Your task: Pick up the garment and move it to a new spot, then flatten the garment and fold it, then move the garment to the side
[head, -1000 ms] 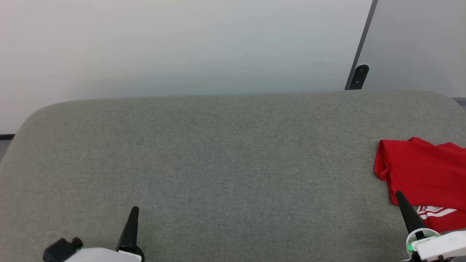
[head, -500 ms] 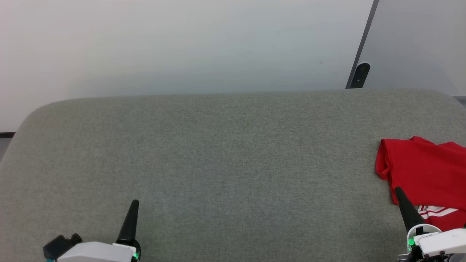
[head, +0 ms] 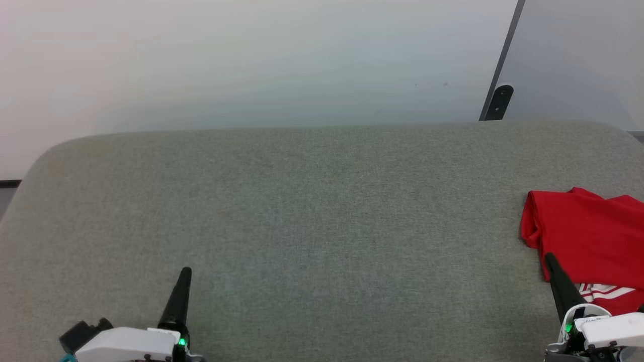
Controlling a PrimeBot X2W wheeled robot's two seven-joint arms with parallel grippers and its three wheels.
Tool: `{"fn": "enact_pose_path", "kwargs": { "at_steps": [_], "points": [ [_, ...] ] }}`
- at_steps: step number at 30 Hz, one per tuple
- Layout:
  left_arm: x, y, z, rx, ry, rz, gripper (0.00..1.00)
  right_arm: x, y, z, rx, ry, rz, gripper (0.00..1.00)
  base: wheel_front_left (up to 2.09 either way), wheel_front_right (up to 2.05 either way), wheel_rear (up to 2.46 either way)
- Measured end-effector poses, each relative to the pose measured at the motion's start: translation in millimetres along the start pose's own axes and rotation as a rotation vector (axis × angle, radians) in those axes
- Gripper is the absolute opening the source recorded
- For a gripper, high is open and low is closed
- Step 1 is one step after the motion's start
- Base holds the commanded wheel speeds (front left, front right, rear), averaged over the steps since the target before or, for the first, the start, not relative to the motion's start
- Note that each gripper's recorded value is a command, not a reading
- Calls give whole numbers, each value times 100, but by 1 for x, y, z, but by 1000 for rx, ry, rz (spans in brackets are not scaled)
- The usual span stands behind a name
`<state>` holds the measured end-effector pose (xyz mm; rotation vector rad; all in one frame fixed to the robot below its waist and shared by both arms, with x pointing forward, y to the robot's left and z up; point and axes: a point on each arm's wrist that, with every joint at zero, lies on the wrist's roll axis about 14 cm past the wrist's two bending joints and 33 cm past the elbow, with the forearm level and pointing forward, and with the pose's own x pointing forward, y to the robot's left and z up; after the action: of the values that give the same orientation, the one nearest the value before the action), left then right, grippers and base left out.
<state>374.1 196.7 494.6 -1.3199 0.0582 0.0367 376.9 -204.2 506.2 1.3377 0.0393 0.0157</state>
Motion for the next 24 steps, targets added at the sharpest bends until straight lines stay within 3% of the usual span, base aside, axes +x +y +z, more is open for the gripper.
{"fn": "enact_pose_path", "kwargs": {
  "at_steps": [24],
  "points": [
    [9,-6,4,-179,-8,-32,0,8,0,-3,165,-23,5,0,0,0,0]
  ]
}}
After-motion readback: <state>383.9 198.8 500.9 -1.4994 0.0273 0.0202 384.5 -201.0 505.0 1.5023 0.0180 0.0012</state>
